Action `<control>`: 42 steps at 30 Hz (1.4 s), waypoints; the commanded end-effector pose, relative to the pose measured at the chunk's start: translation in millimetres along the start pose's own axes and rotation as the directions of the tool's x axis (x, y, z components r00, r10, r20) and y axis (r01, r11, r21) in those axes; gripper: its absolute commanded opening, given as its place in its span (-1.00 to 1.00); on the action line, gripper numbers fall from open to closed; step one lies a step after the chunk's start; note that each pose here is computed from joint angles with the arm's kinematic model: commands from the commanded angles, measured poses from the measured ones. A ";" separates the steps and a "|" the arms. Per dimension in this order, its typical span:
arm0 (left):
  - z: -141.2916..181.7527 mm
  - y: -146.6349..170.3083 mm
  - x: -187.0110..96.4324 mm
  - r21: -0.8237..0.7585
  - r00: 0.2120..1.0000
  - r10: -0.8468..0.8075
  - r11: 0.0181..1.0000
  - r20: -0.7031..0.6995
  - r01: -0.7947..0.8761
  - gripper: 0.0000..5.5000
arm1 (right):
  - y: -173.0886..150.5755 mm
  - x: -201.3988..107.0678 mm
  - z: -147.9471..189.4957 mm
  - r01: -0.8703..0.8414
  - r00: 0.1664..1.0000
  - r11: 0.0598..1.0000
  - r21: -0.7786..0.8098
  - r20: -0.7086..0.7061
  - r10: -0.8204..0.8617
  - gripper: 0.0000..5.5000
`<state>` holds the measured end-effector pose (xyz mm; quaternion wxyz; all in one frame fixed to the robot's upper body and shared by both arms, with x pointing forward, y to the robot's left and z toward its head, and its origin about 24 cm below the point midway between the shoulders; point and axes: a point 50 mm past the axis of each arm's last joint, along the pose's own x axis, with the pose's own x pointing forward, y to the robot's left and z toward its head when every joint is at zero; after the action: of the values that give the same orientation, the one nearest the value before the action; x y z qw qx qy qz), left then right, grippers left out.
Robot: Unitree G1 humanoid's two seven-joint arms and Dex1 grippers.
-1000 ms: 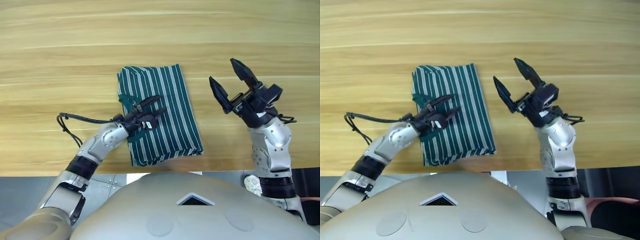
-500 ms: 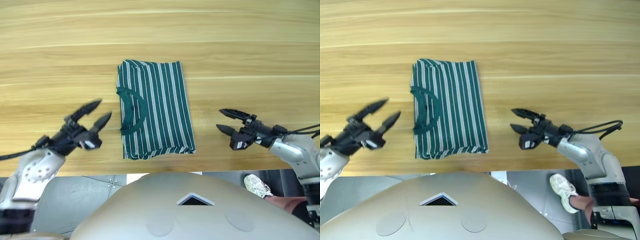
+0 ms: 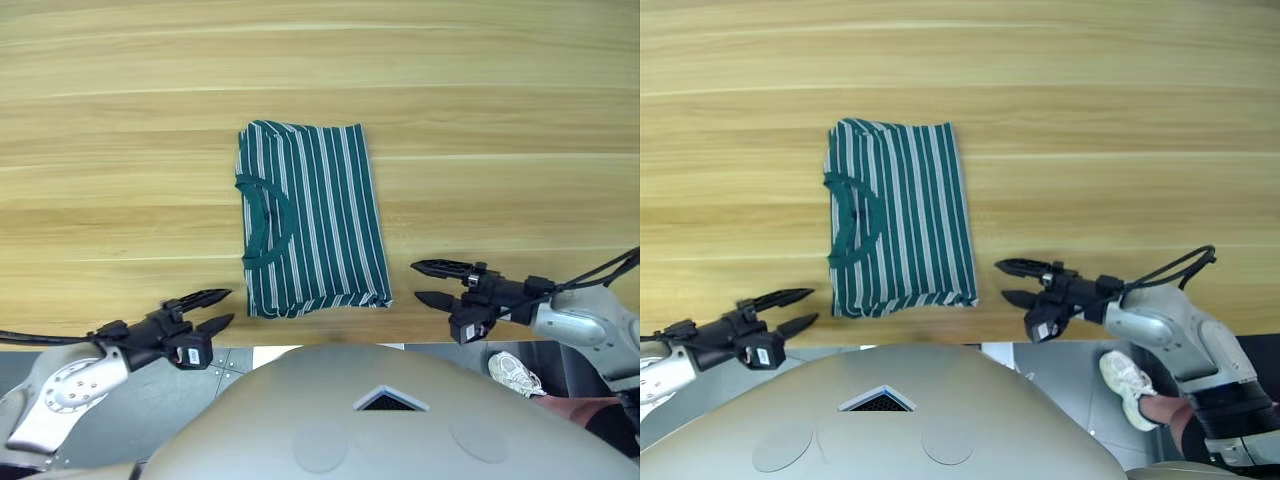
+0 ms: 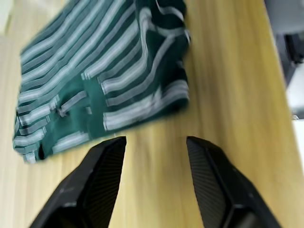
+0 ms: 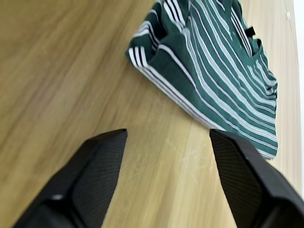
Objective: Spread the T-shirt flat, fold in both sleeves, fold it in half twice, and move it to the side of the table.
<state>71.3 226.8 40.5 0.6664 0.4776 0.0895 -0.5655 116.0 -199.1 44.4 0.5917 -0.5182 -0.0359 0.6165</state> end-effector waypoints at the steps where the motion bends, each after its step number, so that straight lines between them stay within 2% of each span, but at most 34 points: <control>1: -3.1 -21.1 16.7 0.009 0.977 -0.212 0.977 -0.018 0.212 -0.13 | 10.8 8.8 3.9 -0.092 0.995 0.996 -0.001 0.025 0.092 0.17; 8: -6.4 -15.9 20.9 0.044 0.975 -0.224 0.974 -0.006 0.224 -0.13 | 14.5 19.7 12.3 -0.096 0.992 0.995 0.002 0.082 0.096 0.17; 14: -4.7 -20.6 18.8 0.058 0.964 -0.266 0.963 0.013 0.265 -0.13 | 9.0 23.3 6.7 -0.080 0.994 0.997 -0.008 0.078 0.080 0.17; 26: -7.9 -32.1 21.1 0.040 0.954 -0.297 0.954 0.038 0.296 -0.96 | -6.4 7.4 -10.9 -0.037 0.999 0.998 -0.046 -0.023 0.036 0.17; 31: -8.1 -32.9 24.1 0.042 0.956 -0.290 0.957 0.048 0.288 -1.00 | -1.3 11.9 -6.0 -0.059 0.998 0.998 -0.035 0.012 0.060 0.17; 42: -12.3 -28.5 26.6 0.046 0.961 -0.272 0.962 0.046 0.270 -1.00 | 5.0 24.5 3.6 -0.071 0.994 0.997 -0.007 0.085 0.072 -0.58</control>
<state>79.0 206.6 25.0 0.6228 0.4517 0.0333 -0.6379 115.8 -179.7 33.5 0.5765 -0.4873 -0.0566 0.6534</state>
